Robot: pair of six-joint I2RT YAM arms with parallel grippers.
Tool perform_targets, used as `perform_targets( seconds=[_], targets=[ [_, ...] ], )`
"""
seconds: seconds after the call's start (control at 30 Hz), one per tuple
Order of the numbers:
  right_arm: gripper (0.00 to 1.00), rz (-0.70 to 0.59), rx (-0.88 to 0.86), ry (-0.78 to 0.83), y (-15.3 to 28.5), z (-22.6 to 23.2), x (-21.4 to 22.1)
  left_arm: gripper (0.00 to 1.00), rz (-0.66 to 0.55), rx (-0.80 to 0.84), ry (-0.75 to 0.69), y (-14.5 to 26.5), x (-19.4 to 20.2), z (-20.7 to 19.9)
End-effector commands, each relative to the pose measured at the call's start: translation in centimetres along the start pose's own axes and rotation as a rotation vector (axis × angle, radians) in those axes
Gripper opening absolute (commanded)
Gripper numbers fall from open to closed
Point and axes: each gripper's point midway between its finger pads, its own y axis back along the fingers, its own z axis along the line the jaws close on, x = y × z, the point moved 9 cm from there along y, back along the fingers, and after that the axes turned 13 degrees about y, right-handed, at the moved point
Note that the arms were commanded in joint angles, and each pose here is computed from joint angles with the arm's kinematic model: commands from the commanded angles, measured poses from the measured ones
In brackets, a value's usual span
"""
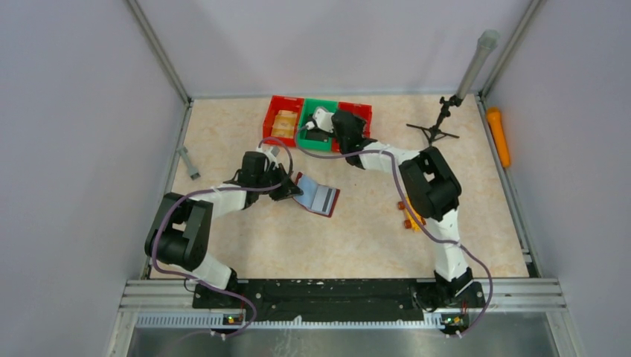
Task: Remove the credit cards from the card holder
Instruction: Place the credit card in the storage box, then close the card holder at the center of the board.
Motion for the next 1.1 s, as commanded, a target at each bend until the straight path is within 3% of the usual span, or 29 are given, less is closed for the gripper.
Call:
perform_targets(
  seconds=[0.0, 0.27, 0.4, 0.5, 0.63, 0.83, 1.07],
  targets=[
    [0.49, -0.095, 0.104, -0.146, 4.1, -5.0, -1.8, 0.0, -0.021, 0.02, -0.037, -0.1, -0.8, -1.0],
    [0.52, -0.214, 0.074, -0.527, 11.1, -5.9, -2.0, 0.0, -0.017, 0.06, -0.043, 0.0, -0.8, -1.4],
    [0.66, -0.236, 0.0, -0.818, 14.3, -4.7, -0.8, 0.0, -0.01, 0.161, -0.06, 0.3, -0.5, -2.3],
    [0.86, -0.233, -0.099, -1.022, 16.4, -3.4, -0.3, 0.0, -0.019, 0.251, -0.073, 0.8, -0.2, -2.9],
    [0.9, -0.237, -0.29, -1.221, 18.1, -0.9, 0.1, 0.0, -0.029, 0.369, -0.084, 1.3, 0.4, -3.5],
    [0.9, -0.396, -0.538, -1.408, 19.4, 3.2, 2.2, 0.0, -0.044, 0.596, -0.122, 2.8, 1.1, -5.2],
    [0.91, -0.611, -0.541, -1.459, 20.8, 4.4, 3.4, 0.0, -0.041, 0.755, -0.158, 4.3, 1.6, -6.5]
  ],
)
